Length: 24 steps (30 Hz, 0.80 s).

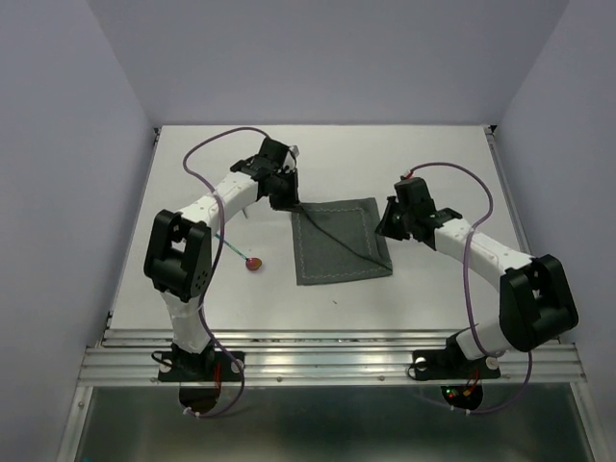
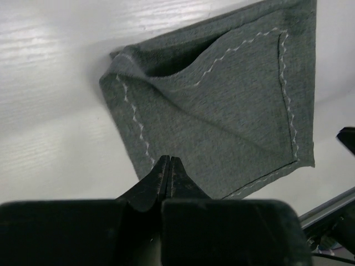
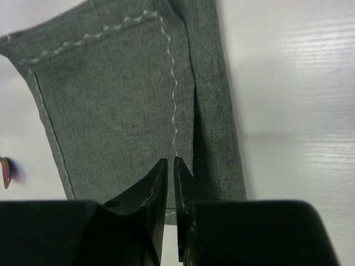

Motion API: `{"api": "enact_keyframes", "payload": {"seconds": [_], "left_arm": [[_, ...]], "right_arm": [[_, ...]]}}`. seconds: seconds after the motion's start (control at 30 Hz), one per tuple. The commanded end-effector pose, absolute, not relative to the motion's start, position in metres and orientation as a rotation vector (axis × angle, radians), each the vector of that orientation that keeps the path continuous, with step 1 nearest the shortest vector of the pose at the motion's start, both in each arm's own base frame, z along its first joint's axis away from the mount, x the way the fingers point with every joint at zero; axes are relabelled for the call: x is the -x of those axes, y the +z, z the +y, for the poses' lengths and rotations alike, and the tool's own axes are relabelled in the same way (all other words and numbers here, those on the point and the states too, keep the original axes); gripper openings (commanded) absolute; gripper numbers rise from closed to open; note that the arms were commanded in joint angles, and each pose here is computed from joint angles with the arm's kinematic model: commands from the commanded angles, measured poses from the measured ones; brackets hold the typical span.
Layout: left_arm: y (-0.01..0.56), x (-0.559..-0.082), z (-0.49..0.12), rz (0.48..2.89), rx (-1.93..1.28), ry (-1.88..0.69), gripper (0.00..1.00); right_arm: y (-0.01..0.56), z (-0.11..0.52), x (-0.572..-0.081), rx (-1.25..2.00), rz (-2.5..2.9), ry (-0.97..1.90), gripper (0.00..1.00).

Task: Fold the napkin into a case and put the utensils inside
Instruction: Fold the top corner of the square-folded napkin at the center of the board, then smooth out the upper triangle-folded napkin at the center of the board.

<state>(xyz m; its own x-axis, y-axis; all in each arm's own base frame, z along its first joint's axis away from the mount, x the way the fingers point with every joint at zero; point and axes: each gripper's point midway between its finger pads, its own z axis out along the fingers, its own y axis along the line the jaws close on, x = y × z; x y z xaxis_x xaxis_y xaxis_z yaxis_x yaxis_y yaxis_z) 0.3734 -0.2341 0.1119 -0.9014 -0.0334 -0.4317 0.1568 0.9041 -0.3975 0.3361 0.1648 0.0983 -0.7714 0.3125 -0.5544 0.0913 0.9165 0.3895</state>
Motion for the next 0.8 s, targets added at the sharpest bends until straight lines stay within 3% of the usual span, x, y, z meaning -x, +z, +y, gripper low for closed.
{"api": "enact_keyframes", "payload": {"seconds": [0.0, 0.23, 0.47, 0.77], "left_arm": [[0.131, -0.396, -0.262, 2.554, -0.143, -0.702, 0.01], [0.092, -0.416, -0.268, 2.625, -0.146, -0.654, 0.0], [0.059, -0.425, -0.265, 2.688, -0.15, -0.578, 0.0], [0.069, -0.429, -0.261, 2.67, -0.158, -0.538, 0.0]], "right_arm": [[0.098, 0.186, -0.314, -0.216, 2.48, 0.578, 0.12], [0.066, 0.191, -0.3, -0.221, 2.573, 0.589, 0.11], [0.029, 0.158, -0.299, -0.297, 2.606, 0.335, 0.11], [0.035, 0.155, -0.303, -0.303, 2.563, 0.325, 0.09]]}}
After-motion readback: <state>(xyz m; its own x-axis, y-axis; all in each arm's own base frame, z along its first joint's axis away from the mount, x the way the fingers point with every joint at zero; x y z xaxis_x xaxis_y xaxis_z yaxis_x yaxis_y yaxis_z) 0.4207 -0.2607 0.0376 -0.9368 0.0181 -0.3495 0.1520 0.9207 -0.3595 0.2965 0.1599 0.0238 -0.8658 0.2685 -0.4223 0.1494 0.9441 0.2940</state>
